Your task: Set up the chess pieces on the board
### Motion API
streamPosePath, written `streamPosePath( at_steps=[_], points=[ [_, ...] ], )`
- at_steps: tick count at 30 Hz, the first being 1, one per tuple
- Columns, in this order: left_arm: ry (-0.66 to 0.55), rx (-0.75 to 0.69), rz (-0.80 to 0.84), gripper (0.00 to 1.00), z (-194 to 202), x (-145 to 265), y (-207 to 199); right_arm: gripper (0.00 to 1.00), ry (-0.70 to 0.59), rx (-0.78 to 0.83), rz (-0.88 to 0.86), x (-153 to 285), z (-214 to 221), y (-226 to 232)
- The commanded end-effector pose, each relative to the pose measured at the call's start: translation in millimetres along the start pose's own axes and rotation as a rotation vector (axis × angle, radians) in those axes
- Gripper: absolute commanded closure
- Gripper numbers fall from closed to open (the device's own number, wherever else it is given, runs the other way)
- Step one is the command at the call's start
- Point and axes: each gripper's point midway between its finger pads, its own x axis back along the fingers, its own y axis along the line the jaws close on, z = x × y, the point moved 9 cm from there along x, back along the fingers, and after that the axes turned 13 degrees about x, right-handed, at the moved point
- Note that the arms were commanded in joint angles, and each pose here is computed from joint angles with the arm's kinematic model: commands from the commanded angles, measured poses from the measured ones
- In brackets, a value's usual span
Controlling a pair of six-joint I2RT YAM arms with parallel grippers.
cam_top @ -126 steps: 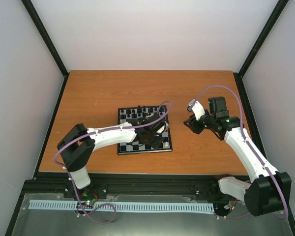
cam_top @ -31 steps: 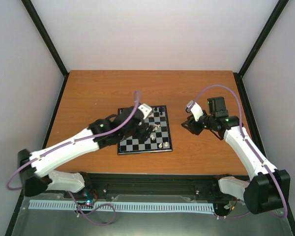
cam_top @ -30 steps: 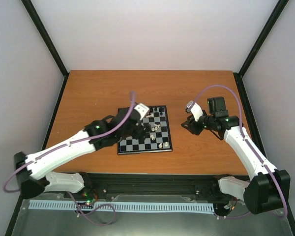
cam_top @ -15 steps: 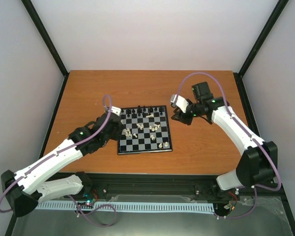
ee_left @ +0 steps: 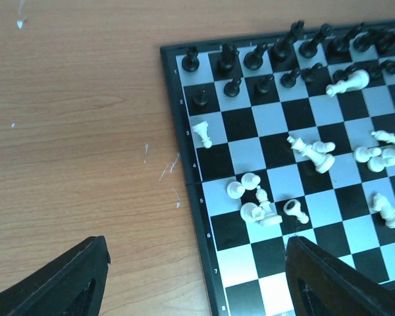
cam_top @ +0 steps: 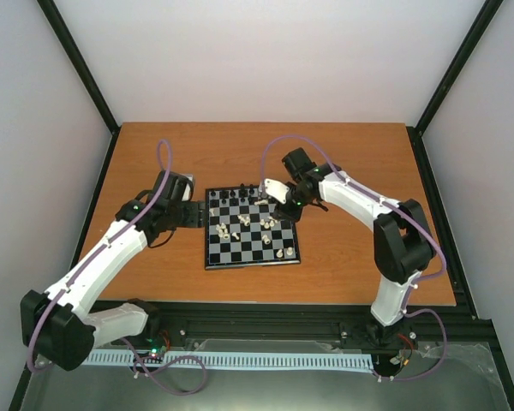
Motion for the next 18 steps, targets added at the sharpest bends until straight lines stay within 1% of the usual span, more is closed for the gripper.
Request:
streamPosePath(
  at_steps=[1,3,5,13,18],
  points=[
    [-0.085,0.007,0.029,0.23,-8,20,1,0.7,0.041,-0.004,-0.02,-15,-10,-2],
    [-0.093,0.003,0.028,0.23,-8,21,1,0.73,0.055,-0.02,-0.031,-24,-12,-4],
    [-0.093,0.001,0.014,0.23,-8,20,2,0.74,0.069,-0.042,-0.034,-32,-14,-7],
    [-0.085,-0.011,0.012,0.24,-8,18,2,0.74,0.078,-0.043,-0.073,-48,-17,-2],
    [-0.082,-0.014,0.018,0.24,-8,18,1,0.71,0.078,-0.026,-0.105,-55,-21,6]
  ],
)
